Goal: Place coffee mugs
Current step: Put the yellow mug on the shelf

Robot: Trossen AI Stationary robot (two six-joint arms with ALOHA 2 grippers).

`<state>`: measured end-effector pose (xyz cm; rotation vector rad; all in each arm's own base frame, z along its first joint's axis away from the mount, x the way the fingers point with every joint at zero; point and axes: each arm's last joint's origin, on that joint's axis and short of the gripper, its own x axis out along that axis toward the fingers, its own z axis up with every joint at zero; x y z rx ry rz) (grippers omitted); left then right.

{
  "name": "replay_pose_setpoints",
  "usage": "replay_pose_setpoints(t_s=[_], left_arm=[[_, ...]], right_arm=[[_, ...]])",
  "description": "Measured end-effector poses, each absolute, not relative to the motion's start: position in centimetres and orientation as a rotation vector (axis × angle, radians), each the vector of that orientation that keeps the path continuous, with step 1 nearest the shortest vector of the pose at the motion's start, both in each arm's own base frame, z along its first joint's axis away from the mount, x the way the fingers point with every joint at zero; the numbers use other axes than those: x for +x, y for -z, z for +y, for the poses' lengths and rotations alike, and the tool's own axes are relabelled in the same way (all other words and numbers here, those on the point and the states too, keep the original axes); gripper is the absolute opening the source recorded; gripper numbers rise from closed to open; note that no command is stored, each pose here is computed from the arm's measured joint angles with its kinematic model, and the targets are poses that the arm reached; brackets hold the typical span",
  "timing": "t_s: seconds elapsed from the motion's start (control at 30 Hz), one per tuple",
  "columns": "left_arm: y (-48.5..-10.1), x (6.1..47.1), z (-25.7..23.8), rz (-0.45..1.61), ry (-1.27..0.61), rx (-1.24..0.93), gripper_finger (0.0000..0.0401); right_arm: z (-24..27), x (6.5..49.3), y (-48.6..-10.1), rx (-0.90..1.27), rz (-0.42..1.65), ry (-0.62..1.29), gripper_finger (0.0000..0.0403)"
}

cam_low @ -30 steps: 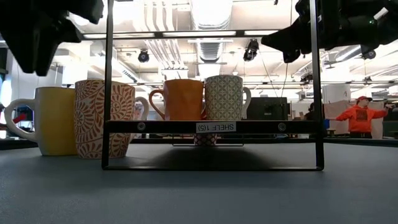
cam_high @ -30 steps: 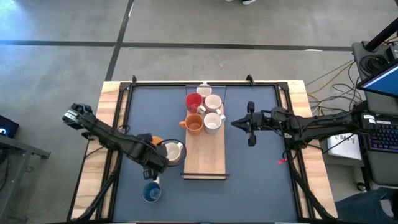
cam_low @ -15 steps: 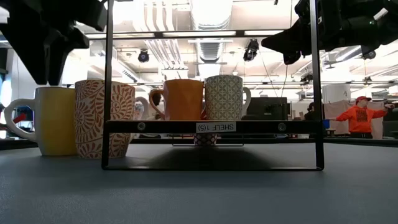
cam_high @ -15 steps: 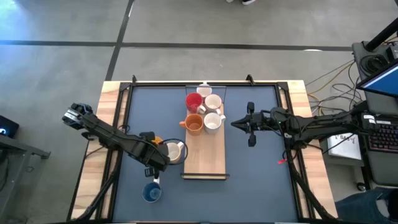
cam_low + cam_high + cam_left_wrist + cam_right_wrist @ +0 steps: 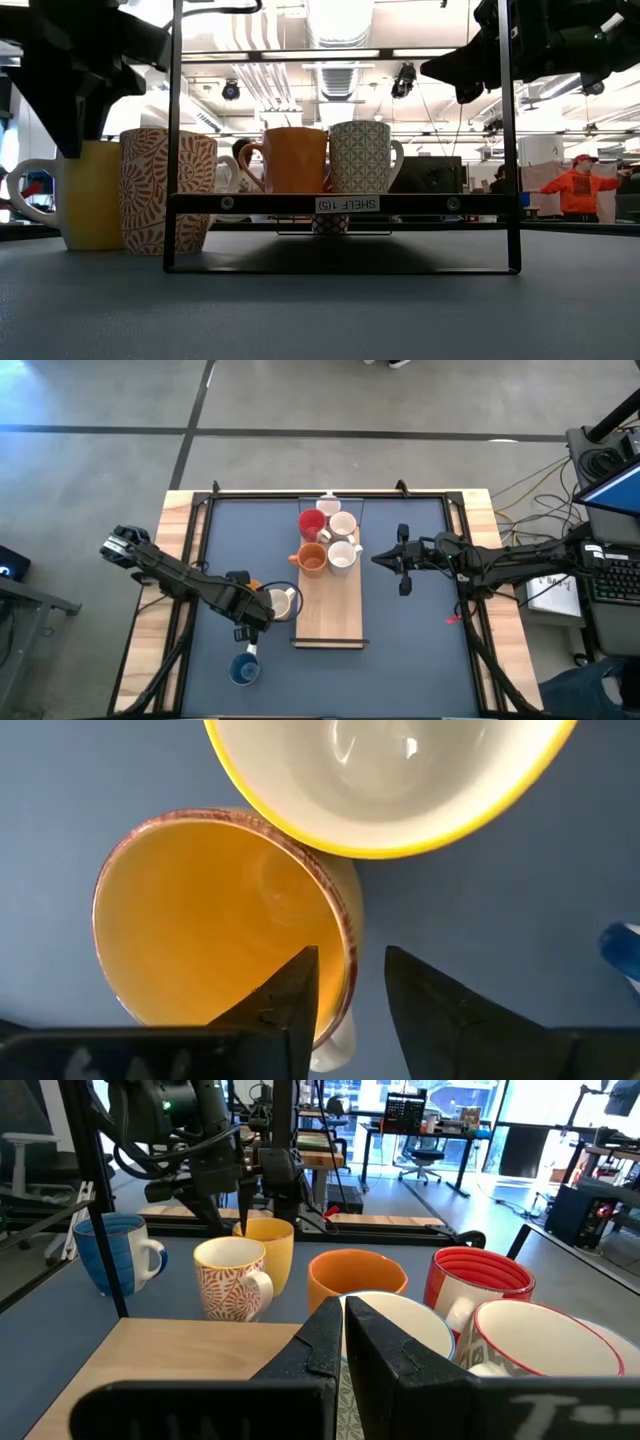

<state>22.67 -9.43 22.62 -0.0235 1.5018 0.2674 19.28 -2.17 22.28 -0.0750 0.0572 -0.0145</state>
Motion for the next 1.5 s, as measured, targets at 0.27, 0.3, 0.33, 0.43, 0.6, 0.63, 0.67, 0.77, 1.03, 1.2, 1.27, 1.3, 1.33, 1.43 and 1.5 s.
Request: replay_pose_setpoints(t_s=[0.27, 0.3, 0.33, 0.43, 0.6, 0.63, 0.67, 0.77, 1.03, 1.2, 1.27, 1.3, 1.33, 1.43, 1.5], left_arm=[[-22.6, 22.7, -9.4, 1.503, -0.256, -0.013, 0.0071], [-22.6, 22.7, -9.4, 1.502, -0.256, -0.013, 0.0068], [-22.6, 22.7, -9.4, 1.502, -0.255, -0.012, 0.0066], [-22.6, 22.7, -9.4, 1.502, -0.255, -0.012, 0.0058], [-22.6, 22.7, -9.4, 1.502, -0.255, -0.012, 0.0037], [-22.6, 22.7, -9.4, 1.502, -0.255, -0.012, 0.0030], [-22.6, 22.7, -9.4, 1.502, -0.254, -0.012, 0.0022], [-22.6, 22.7, -9.4, 1.507, -0.251, -0.014, 0.0006], [-24.0, 22.7, -9.3, 1.521, -0.269, 0.007, 0.0002], [-26.2, 22.6, -9.2, 1.527, -0.299, 0.035, 0.0002], [-27.4, 22.6, -9.2, 1.518, -0.316, 0.048, 0.0001], [-28.0, 22.6, -9.1, 1.511, -0.328, 0.062, 0.0001], [-28.6, 22.6, -9.0, 1.503, -0.339, 0.075, 0.0001], [-30.5, 22.8, -8.9, 1.439, -0.380, 0.110, 0.0001], [-31.9, 23.1, -8.8, 1.364, -0.395, 0.127, 0.0001]], right_arm=[[-2.2, 19.3, -22.3, -0.075, 0.057, 0.014, 0.0009], [-2.2, 19.3, -22.3, -0.075, 0.057, 0.015, 0.0009], [-2.2, 19.3, -22.3, -0.075, 0.057, 0.015, 0.0009], [-2.2, 19.3, -22.3, -0.075, 0.057, 0.015, 0.0009], [-2.2, 19.3, -22.3, -0.075, 0.057, 0.015, 0.0009], [-2.2, 19.3, -22.3, -0.075, 0.057, 0.015, 0.0009], [-2.2, 19.3, -22.3, -0.075, 0.057, 0.015, 0.0009], [-2.2, 19.3, -22.3, -0.075, 0.057, 0.015, 0.0009], [-2.2, 19.3, -22.3, -0.073, 0.057, 0.015, 0.0009], [-2.2, 19.3, -22.3, -0.073, 0.057, 0.015, 0.0009], [-2.2, 19.3, -22.3, -0.073, 0.057, 0.015, 0.0009], [-2.2, 19.3, -22.3, -0.073, 0.057, 0.015, 0.0009], [-2.2, 19.3, -22.3, -0.073, 0.057, 0.015, 0.0009], [-2.2, 19.3, -22.3, -0.073, 0.057, 0.015, 0.0009], [-2.2, 19.3, -22.3, -0.073, 0.057, 0.015, 0.0009]])
